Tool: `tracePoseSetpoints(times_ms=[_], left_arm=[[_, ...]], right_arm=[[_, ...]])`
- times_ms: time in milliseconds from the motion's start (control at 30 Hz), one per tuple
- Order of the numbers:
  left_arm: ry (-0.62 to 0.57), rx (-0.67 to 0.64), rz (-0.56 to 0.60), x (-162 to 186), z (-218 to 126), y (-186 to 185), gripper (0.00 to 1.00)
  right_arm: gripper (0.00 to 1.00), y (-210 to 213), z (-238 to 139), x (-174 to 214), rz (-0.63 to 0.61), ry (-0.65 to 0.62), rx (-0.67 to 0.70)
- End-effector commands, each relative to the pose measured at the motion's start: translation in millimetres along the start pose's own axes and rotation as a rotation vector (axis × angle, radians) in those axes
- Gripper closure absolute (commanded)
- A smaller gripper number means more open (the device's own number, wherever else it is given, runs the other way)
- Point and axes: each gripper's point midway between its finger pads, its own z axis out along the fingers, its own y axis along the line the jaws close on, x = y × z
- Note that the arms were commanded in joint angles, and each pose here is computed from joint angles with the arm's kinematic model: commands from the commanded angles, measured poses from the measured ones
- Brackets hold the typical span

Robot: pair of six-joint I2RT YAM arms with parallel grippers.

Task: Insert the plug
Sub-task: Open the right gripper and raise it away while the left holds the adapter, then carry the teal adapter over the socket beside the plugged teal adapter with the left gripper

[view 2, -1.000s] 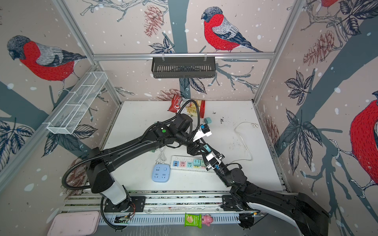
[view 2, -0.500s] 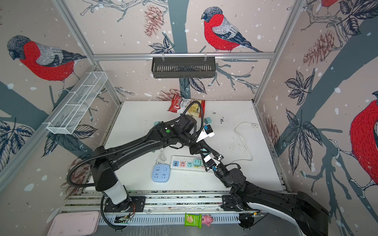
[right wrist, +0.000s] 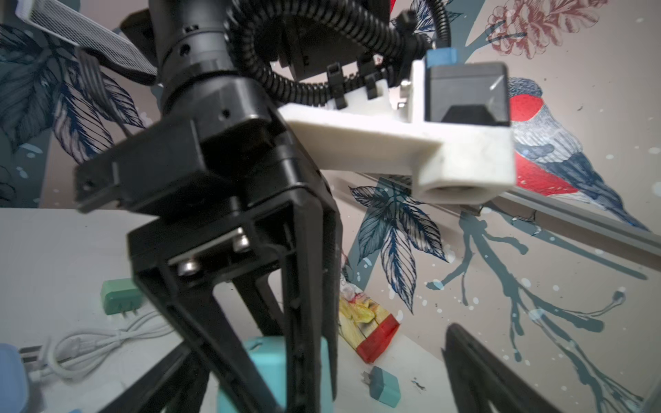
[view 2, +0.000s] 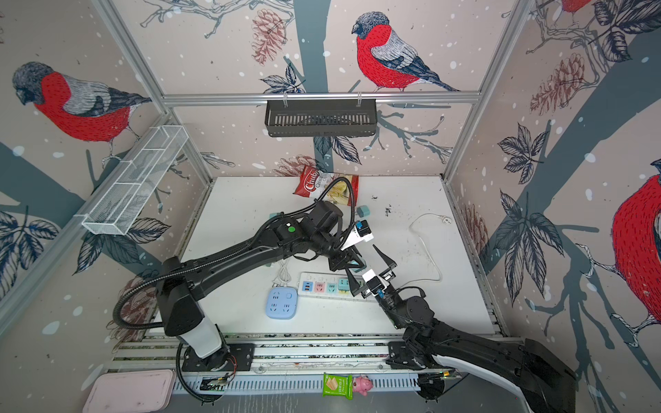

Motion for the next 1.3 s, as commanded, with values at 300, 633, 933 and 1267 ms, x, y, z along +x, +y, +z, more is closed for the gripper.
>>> tracePoseSetpoints(times_ms=[300, 633, 933, 1267], left_arm=[[-0.075, -0.398, 0.081, 6, -75, 95, 1.0], [0.117, -0.335, 0.43, 76, -71, 79, 1.0], [0.203, -0.12, 0.557, 121, -53, 50, 1.0], [0.21, 0.035, 0.569, 141, -38, 27, 1.0]], right_arm=[[0.0, -14, -32, 28, 0.082, 0.01, 0.089], [0.0, -86, -56, 62, 0.319, 0.051, 0.458], [0.0, -125, -74, 90, 0.495, 0.056, 0.657], [0.0, -132, -79, 102, 0.552, 0.075, 0.697]])
